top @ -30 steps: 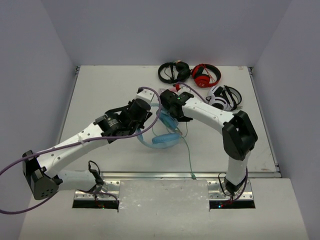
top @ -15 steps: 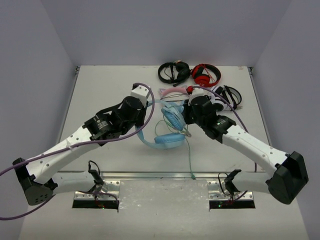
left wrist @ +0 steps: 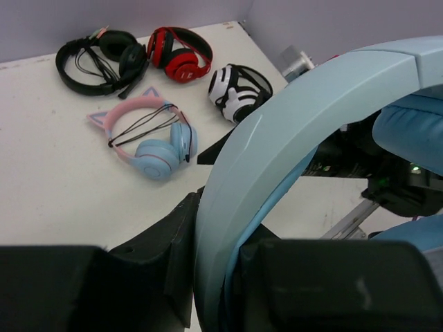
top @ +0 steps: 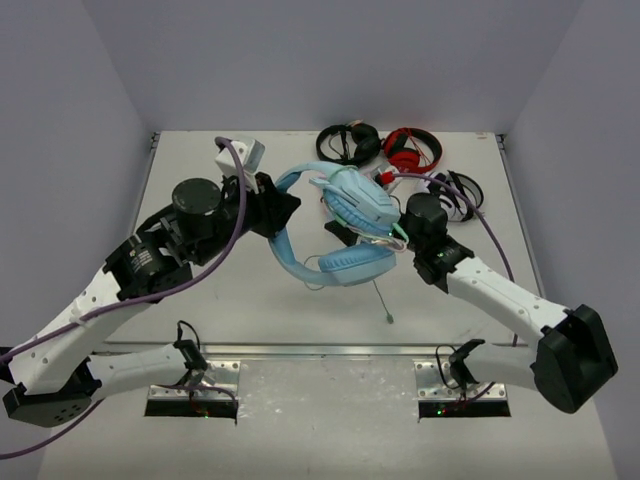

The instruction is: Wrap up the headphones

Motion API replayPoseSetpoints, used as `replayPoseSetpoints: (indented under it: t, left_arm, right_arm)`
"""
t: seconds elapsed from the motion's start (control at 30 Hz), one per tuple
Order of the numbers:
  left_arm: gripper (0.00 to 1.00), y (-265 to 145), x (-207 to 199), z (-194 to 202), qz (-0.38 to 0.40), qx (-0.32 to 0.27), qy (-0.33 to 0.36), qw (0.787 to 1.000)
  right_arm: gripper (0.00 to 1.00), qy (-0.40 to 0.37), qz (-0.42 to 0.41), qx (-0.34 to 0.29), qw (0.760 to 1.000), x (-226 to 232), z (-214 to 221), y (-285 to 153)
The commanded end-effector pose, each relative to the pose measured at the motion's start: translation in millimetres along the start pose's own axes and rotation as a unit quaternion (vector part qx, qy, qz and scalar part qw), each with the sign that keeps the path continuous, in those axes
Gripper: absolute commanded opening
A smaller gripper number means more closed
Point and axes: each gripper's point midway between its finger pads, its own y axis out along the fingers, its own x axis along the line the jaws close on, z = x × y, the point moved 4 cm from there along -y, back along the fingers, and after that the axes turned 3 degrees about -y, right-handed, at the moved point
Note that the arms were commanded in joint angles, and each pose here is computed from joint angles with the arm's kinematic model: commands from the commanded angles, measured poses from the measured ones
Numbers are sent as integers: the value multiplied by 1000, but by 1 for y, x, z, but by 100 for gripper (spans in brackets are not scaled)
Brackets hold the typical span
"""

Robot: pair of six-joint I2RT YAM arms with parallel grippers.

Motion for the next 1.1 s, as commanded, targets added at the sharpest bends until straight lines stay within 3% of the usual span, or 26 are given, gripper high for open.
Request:
replayPoseSetpoints:
  t: [0.0,0.17,0.5,0.73,0.87,0.93,1.07]
  left_arm:
    - [0,-21,-25,-59,53,-107,-68,991]
    - [0,-31,-33,-87,59,-139,-100,983]
    - [0,-46,-22,-118,14,-199,-143,969]
    - [0,-46,11,-128,-104,-250,-187,944]
    - [0,-41,37,-129,-208,-282,-199,915]
    - [0,-38,48,-128,-262,-289,-193,900]
    - [0,-33,61,-124,-328,-296,-177,879]
  right_arm:
    - [62,-11,-90,-53,995,17,-10,14]
    - [71,32,-173,-70,982,28,-5,39]
    - [68,62,-211,-61,974,45,8,75]
    - [52,78,-220,-38,972,53,51,74]
    - [39,70,-217,-23,973,66,76,66]
    - [37,62,-209,-23,976,71,88,57]
    - [11,32,-213,-27,976,83,97,36]
